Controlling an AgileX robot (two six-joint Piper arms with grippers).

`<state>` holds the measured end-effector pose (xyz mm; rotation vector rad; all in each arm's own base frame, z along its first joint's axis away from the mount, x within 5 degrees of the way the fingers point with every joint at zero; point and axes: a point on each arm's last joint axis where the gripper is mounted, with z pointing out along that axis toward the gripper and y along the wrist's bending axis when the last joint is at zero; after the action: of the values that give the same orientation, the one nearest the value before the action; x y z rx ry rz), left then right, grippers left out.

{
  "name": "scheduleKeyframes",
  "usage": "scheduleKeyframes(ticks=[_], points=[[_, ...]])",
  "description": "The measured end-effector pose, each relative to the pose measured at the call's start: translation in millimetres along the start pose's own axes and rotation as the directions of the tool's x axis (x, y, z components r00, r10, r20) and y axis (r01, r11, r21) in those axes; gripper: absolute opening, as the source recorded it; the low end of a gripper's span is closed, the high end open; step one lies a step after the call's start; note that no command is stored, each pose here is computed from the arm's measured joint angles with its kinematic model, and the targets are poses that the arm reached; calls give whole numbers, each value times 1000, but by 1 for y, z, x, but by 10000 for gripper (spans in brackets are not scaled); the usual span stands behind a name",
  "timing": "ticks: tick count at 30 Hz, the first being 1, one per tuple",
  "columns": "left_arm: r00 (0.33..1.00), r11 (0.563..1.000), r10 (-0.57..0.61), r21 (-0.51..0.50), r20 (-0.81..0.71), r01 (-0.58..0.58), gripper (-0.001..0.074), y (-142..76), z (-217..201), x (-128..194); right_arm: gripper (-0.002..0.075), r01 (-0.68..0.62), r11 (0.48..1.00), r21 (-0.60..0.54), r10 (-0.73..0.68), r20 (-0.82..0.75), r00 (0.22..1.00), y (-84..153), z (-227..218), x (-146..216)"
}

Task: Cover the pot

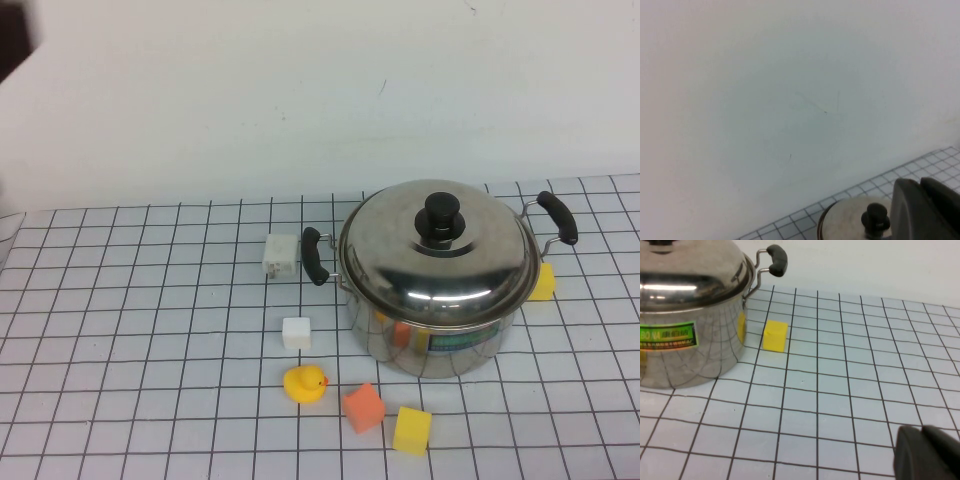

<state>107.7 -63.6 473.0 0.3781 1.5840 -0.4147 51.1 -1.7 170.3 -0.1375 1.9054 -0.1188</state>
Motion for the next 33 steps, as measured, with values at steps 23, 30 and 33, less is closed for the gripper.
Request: scheduleKeyframes(ticks=[23,30,33], points=[[995,993,-90,-80,-31,88,0,13,-46,54,9,0,1000,0,0,0,1000,0,0,0],[954,965,-150,-173,262,199,0,21,-65,117,9,0,1000,0,0,0,1000,0,0,0],[939,937,-192,-230,284,261,0,25,-69,159,9,0,1000,0,0,0,1000,0,0,0]])
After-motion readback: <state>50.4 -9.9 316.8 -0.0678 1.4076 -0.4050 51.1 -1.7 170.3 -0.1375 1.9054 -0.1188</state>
